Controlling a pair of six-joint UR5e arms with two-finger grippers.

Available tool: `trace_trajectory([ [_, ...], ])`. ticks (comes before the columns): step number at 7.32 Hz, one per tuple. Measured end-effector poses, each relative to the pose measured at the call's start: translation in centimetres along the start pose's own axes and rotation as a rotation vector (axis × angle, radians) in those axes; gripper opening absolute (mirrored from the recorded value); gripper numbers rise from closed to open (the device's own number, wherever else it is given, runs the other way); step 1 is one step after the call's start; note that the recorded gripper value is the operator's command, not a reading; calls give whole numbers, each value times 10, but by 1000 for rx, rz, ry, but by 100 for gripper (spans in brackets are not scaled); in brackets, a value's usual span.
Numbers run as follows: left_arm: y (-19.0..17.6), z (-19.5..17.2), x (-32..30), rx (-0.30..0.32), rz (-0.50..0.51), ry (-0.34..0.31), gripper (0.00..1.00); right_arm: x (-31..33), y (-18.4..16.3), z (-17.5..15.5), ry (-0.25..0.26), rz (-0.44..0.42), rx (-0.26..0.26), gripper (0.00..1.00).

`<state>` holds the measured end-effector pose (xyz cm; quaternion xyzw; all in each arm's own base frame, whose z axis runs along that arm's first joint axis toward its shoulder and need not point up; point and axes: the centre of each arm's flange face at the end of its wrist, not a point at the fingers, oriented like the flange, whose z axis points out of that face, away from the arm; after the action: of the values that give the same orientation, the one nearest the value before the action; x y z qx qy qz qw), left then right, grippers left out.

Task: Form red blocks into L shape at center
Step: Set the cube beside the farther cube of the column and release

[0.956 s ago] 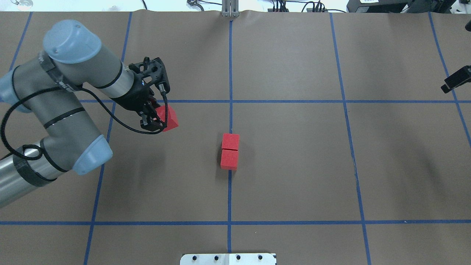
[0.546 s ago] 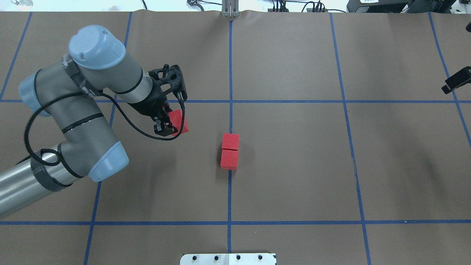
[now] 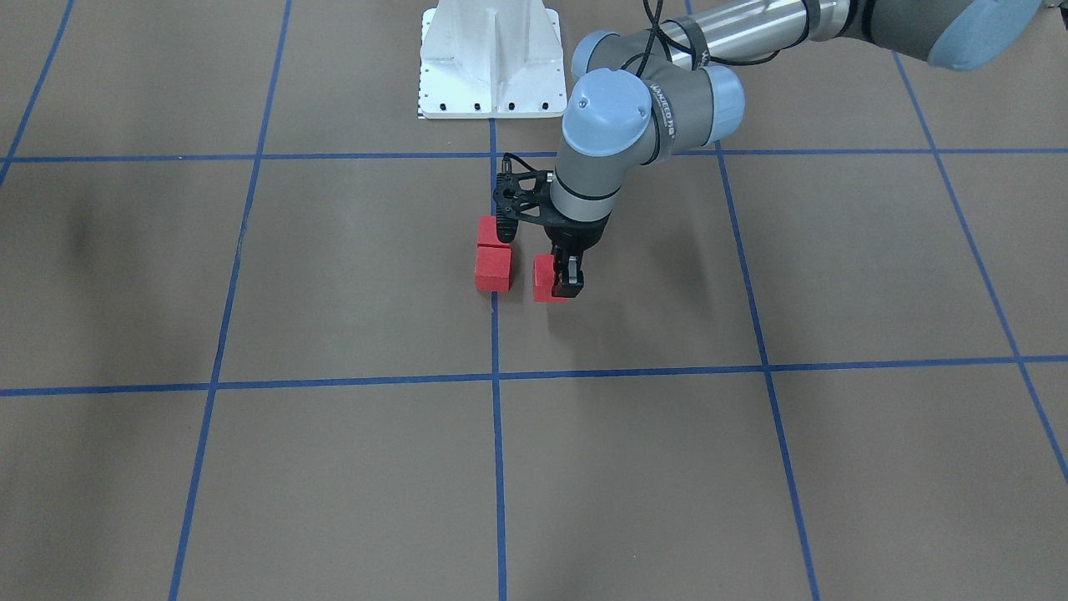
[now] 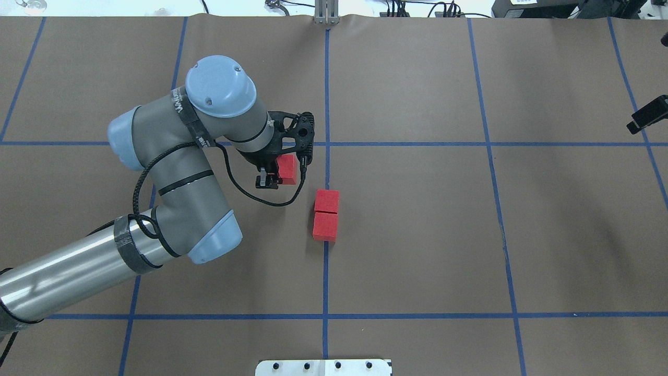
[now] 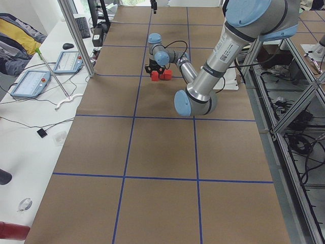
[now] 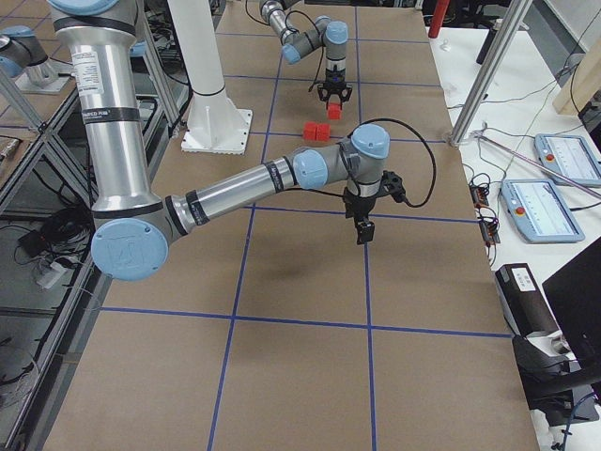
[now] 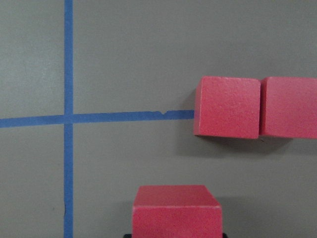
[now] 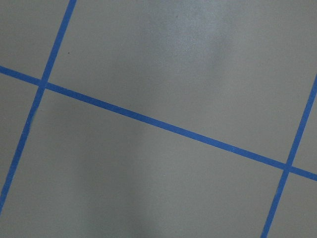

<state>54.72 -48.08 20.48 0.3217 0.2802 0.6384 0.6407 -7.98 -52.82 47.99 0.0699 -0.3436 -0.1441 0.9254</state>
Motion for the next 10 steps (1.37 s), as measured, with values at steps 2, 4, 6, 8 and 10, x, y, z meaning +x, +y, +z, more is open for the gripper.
trace_trajectory([
  [2, -7, 11, 13, -2, 2, 20, 11, 0, 0, 0, 0, 0, 0, 100],
  [4, -10, 16, 18, -3, 6, 29, 15, 0, 0, 0, 1, 0, 0, 100],
  [6, -11, 18, 20, -4, 8, 32, 16, 0, -1, 0, 1, -1, 1, 100],
  [8, -13, 22, 23, -7, 9, 38, 18, 0, 0, 0, 2, 0, 0, 100],
  [10, -15, 27, 27, -11, 7, 45, 21, 0, 0, 0, 2, 1, -1, 100],
])
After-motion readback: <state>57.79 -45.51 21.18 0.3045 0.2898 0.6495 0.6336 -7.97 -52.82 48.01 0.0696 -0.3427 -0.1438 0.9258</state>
